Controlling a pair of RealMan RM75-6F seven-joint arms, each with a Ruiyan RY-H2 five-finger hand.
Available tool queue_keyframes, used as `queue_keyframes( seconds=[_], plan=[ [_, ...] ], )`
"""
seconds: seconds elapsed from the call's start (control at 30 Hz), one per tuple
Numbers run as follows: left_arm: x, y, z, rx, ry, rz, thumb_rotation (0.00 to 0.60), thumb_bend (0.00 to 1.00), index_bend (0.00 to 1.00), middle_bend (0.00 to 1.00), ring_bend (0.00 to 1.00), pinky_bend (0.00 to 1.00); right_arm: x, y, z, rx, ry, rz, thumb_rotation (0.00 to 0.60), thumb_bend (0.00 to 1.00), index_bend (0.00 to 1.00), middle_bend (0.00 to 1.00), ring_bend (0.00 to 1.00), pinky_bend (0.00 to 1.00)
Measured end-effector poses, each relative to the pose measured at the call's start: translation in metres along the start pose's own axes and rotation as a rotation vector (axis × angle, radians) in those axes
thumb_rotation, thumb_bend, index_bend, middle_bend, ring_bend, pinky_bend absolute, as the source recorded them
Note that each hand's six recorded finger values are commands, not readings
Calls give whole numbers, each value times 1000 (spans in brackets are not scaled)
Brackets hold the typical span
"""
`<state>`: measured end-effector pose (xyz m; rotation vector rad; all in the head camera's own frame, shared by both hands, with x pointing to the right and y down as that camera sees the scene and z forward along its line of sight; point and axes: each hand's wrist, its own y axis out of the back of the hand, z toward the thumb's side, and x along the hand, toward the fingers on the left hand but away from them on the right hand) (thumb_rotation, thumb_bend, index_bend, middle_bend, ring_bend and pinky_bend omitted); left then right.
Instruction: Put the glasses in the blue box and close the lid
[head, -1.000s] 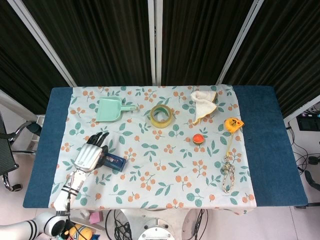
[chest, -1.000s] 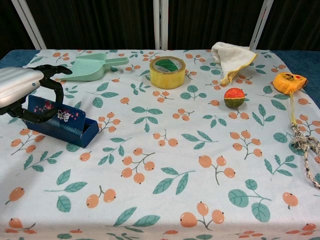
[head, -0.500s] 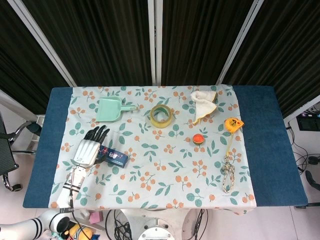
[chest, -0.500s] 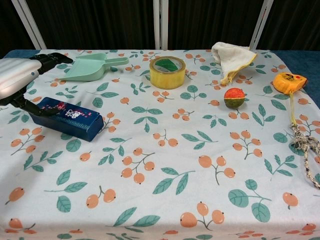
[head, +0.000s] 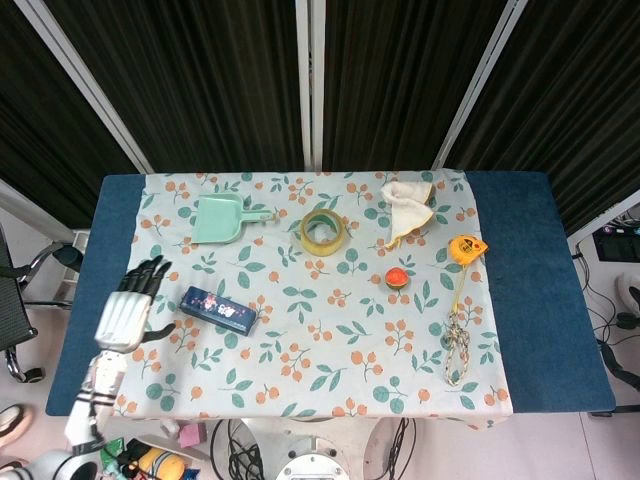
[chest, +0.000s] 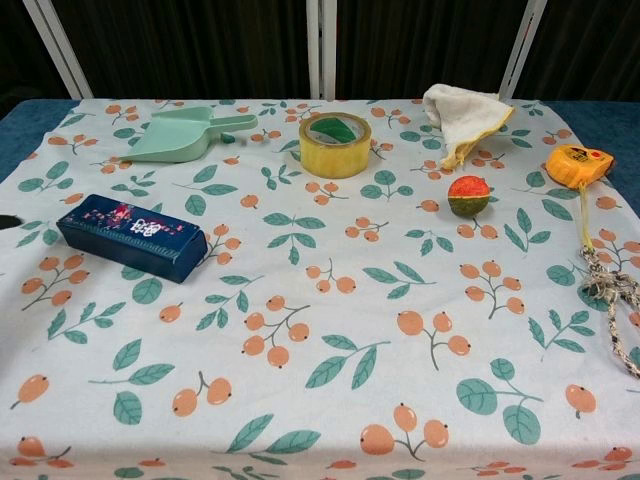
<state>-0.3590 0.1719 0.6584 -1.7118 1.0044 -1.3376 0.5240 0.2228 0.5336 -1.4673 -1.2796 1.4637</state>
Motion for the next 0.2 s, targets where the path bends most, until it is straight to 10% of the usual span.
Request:
queue_keyframes(
  seconds=[0.2],
  plan=[
    [-67,13,-50,19,137,-63,491,112,66,25,52,145,0,-9,1,7,3,30,600,225,0,0,0,0]
  ],
)
